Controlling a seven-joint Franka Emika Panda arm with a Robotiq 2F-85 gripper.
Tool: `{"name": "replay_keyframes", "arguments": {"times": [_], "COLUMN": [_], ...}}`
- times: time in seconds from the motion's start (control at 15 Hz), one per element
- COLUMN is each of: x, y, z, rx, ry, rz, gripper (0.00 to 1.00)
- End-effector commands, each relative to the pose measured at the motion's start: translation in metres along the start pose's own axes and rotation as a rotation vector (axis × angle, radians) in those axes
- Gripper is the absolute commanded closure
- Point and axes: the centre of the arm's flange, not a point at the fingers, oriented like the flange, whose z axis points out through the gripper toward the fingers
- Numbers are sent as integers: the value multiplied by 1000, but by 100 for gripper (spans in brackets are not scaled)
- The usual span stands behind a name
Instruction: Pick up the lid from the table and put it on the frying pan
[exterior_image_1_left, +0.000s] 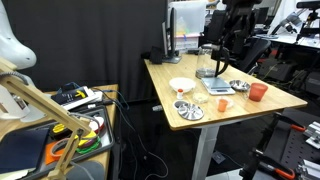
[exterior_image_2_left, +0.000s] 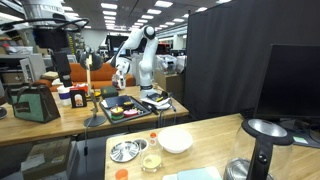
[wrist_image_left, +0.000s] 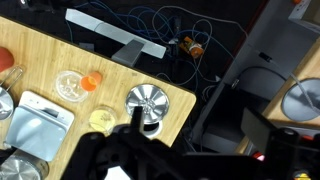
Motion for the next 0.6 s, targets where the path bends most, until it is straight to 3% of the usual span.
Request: {"name": "replay_keyframes", "arguments": {"times": [0.0, 0.27, 0.53], "x": [0, 12, 42], "y": [0, 2, 12], "z": [0, 6, 42], "rx": [0, -24, -108], "ry": [0, -9, -61], "rz": [0, 3, -10], "gripper": [0, 0, 0]}}
